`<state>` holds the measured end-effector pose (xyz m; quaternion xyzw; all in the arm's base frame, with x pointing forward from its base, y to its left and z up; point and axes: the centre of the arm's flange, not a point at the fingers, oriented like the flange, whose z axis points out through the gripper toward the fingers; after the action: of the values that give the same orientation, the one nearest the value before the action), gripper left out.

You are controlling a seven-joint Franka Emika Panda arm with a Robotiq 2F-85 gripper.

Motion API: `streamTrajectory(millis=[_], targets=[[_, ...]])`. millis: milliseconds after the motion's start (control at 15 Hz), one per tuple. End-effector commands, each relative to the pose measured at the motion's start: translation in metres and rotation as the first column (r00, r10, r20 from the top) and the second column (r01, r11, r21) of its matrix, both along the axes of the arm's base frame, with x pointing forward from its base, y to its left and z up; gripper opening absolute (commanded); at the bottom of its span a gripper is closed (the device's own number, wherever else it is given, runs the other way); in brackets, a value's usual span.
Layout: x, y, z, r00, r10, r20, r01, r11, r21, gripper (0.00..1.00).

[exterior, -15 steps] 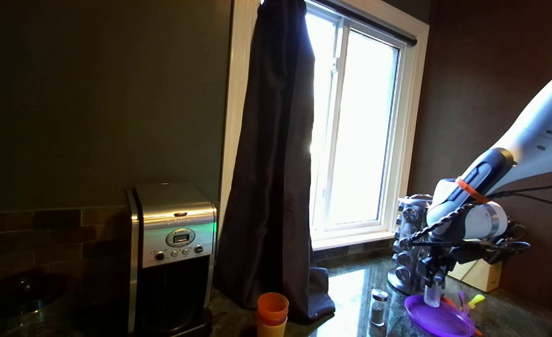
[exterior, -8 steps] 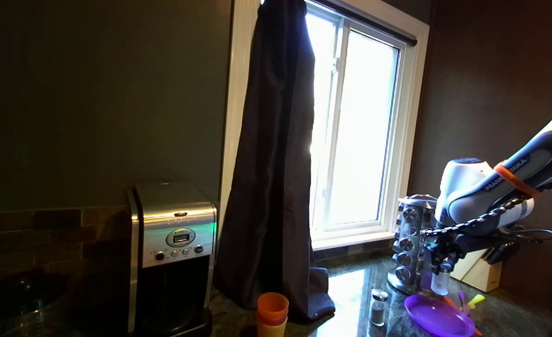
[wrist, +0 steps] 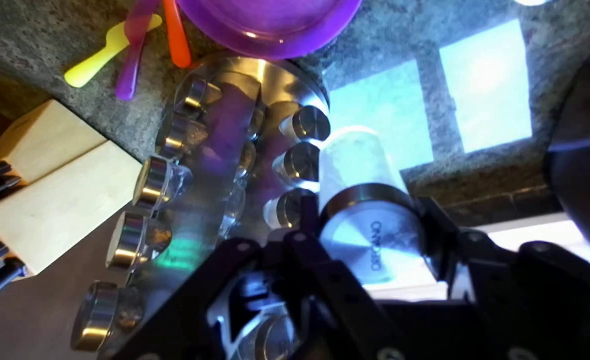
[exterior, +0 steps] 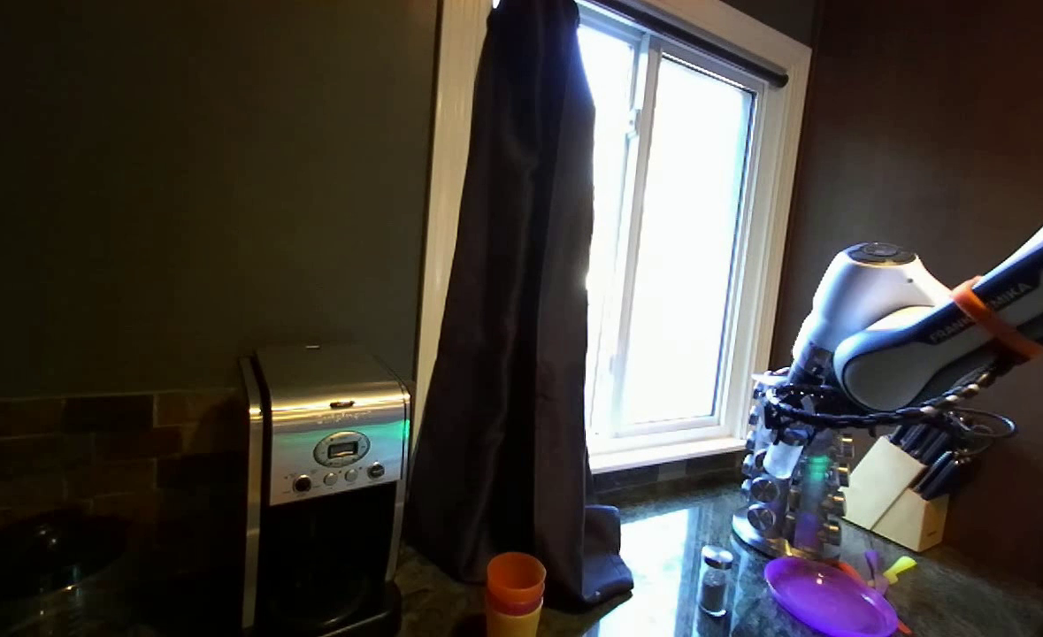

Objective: Place the empty spice bottle on the spice rack

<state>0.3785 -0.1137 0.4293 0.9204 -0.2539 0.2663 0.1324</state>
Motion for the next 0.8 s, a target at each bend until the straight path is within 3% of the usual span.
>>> streamTrajectory(millis=[0, 267, 533, 733], targets=[[-0.021, 0.023, -0.012, 0.981, -0.142, 0.131, 0.148, 0.989, -0.033, 0.25], [-0.009, 0.03, -0.025, 0.929, -0.258, 0.266, 0.28, 0.959, -0.05, 0.25], [-0.001, 0.035, -0.047, 0.873, -0.303, 0.382, 0.368, 0.923, -0.11, 0.25], [-0.002, 0.046, -0.06, 0.871, -0.257, 0.42, 0.356, 0.917, -0.178, 0.25]])
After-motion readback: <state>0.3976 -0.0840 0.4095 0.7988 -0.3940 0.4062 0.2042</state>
